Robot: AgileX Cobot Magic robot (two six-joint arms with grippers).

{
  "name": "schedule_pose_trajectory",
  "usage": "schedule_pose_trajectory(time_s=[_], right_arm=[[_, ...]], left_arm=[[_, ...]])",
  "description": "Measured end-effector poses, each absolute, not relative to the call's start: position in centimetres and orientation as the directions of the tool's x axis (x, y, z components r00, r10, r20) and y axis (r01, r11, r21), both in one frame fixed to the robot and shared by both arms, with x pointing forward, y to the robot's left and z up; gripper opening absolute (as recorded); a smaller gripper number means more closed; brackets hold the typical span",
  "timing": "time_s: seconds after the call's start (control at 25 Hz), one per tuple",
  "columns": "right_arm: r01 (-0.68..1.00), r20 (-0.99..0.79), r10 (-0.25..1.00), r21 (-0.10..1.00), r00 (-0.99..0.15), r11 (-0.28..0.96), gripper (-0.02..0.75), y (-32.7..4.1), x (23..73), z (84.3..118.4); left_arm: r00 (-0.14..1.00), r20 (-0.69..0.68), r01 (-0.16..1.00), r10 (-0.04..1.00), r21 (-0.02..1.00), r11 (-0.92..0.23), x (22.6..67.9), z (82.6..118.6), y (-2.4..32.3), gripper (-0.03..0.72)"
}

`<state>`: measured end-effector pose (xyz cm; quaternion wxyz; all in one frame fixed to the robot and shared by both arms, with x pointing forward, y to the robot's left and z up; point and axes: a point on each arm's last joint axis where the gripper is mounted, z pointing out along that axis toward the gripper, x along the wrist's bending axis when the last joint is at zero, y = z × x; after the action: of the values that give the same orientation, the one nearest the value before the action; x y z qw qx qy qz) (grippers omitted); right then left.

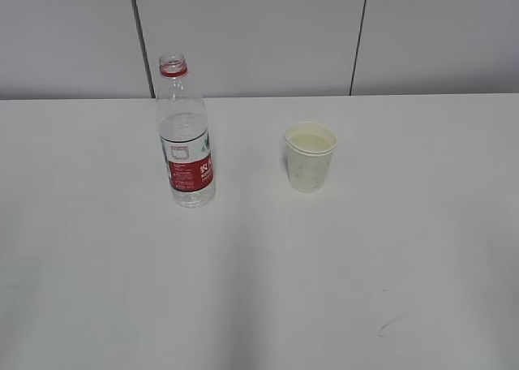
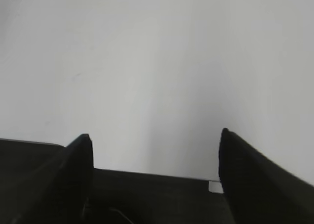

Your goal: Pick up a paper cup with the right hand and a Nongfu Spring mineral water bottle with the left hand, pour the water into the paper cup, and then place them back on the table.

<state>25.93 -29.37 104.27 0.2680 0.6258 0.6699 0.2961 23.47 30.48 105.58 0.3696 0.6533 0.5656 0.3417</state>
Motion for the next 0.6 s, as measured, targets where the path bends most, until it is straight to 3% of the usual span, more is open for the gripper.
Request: schedule_pose_trajectory(time_s=[0.28, 0.6], right_arm=[[0.531, 0.0, 0.997, 0.846, -0.074, 0.039, 0.587, -29.4, 23.1, 104.4], [0.519, 0.007, 0.998, 0.854, -0.07, 0.03, 0.588, -29.4, 22.9, 104.3]], left_arm=[[0.126, 0.027, 0.462, 0.992, 0.883, -0.083, 22.9, 105.5, 30.6, 0.573], [0.128, 0.024, 0.465, 0.991, 0.882, -0.082, 22.9, 105.5, 30.5, 0.573]])
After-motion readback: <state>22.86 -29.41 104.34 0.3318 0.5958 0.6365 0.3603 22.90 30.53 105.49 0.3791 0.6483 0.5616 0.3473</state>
